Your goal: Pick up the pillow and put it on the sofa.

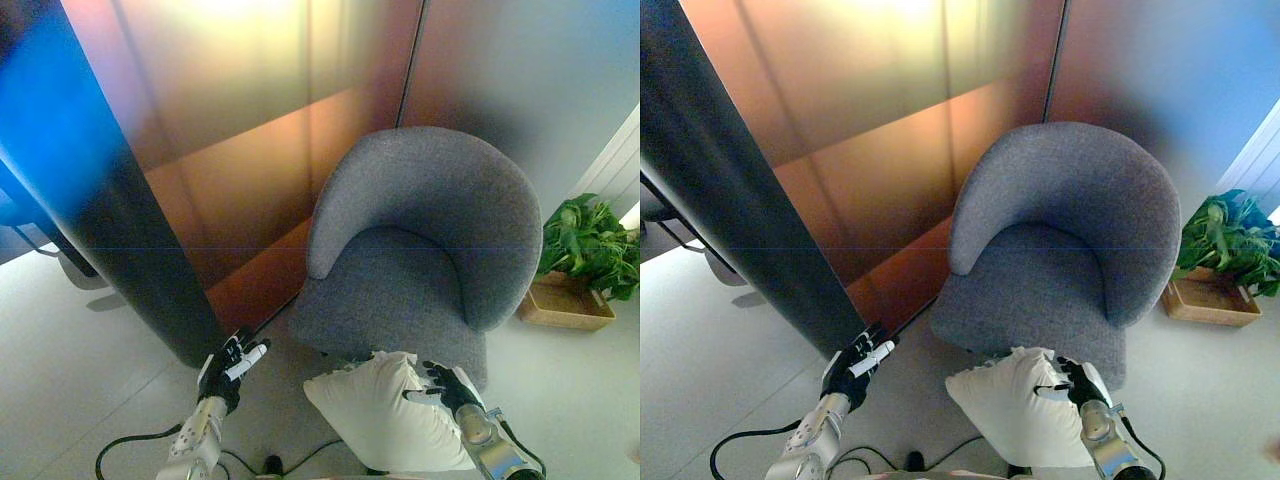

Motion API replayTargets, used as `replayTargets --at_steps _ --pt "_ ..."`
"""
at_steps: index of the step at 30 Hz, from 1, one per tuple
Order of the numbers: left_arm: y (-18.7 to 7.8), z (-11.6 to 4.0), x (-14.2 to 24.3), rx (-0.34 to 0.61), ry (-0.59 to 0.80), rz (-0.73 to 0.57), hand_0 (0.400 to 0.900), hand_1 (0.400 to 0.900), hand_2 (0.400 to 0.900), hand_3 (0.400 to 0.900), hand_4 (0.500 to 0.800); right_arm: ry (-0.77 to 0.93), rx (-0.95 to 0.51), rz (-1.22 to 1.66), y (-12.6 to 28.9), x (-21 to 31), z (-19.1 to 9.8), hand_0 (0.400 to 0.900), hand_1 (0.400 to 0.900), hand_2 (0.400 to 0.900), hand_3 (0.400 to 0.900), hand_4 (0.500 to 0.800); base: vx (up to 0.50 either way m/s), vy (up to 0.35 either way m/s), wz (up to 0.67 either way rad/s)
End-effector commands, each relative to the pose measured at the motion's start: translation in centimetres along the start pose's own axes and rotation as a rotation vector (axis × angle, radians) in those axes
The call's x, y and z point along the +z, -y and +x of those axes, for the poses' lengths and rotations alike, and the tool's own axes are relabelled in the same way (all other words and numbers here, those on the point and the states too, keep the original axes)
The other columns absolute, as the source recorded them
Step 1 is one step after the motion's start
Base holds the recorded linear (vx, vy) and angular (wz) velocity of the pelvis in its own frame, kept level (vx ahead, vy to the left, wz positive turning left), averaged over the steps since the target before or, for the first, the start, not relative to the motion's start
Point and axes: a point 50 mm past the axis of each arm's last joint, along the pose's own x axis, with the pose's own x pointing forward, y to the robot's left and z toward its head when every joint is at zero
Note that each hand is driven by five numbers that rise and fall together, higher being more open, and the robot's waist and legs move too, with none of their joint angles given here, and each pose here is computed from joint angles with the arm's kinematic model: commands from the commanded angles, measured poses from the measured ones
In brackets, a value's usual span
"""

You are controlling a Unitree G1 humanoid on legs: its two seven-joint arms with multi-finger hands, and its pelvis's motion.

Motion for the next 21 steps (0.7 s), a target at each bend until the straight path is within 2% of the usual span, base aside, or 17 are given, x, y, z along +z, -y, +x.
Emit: replayTargets --at_steps 1,6,21 --pt "1.8 1.9 5.6 -0.092 0.251 0.051 0.900 0.900 0.900 0.900 0.800 0.158 -0.091 -0.069 2.5 4.6 1.4 0.900 0.900 0.900 0.900 0.800 0.000 0.000 0.00" --pt "1.9 1.8 5.5 -0.121 0.264 0.013 0.900 0.900 0.900 0.900 0.800 0.151 -0.101 -0.095 2.7 4.5 1.5 0.900 0.900 0.900 0.900 0.800 0.000 0.000 0.00" --pt "1.6 1.9 5.1 -0.109 0.235 0.030 0.900 0.900 0.900 0.900 0.800 0.083 -0.105 -0.105 2.8 3.3 1.7 0.900 0.900 0.900 0.900 0.800 0.002 -0.001 0.01"
